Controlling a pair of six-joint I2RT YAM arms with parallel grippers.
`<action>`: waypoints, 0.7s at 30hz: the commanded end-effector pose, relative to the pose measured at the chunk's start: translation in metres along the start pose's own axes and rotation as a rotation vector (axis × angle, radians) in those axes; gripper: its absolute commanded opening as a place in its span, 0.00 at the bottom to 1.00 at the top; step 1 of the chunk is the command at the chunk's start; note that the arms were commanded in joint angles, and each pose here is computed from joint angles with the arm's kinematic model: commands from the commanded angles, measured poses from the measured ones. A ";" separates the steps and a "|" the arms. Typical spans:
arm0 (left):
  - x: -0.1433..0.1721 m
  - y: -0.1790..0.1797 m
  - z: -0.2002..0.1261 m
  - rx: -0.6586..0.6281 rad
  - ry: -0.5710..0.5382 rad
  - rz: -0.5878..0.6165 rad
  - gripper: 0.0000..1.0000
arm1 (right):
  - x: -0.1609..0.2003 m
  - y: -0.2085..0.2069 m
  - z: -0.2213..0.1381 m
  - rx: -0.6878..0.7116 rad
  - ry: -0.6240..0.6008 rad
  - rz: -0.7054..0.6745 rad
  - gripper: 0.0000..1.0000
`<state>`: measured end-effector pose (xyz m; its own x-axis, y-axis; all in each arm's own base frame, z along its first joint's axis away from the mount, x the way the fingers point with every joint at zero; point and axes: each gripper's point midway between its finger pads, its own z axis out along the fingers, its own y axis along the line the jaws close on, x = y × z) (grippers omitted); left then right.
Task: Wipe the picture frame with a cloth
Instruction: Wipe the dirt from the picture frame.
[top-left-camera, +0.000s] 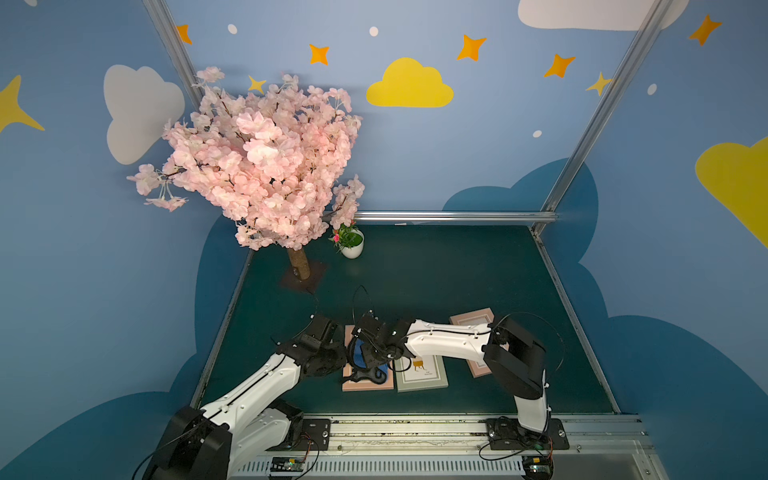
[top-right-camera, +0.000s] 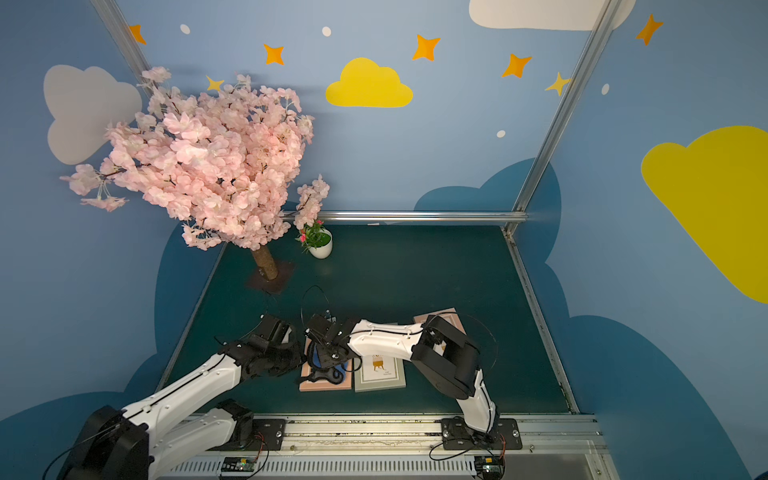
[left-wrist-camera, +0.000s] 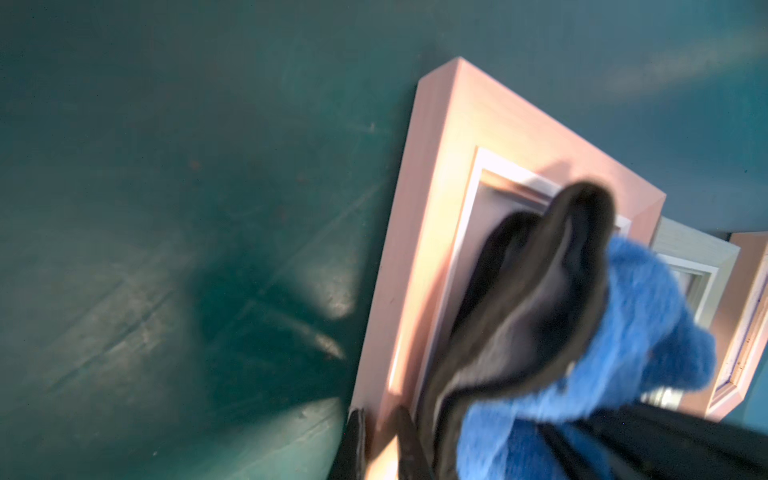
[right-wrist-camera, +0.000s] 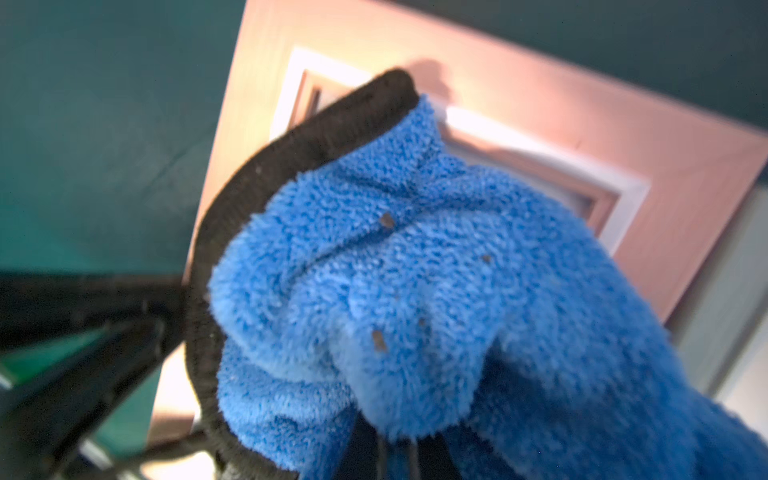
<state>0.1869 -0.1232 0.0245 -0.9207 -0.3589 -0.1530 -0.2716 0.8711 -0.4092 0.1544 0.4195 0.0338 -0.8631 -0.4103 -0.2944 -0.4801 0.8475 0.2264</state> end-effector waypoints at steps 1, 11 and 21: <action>0.032 0.040 0.023 -0.138 0.117 -0.042 0.10 | 0.056 -0.002 0.005 0.022 0.153 -0.027 0.00; 0.032 0.043 0.021 -0.144 0.097 -0.052 0.09 | 0.066 -0.003 0.004 0.017 0.156 -0.014 0.00; 0.032 0.042 0.020 -0.121 0.080 -0.053 0.08 | 0.010 -0.022 0.022 -0.004 0.103 0.041 0.00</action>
<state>0.1903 -0.1214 0.0253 -0.9073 -0.3827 -0.1745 -0.2834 0.8628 -0.4186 0.1453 0.4206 0.0336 -0.8863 -0.3960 -0.2403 -0.4566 0.8342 0.3092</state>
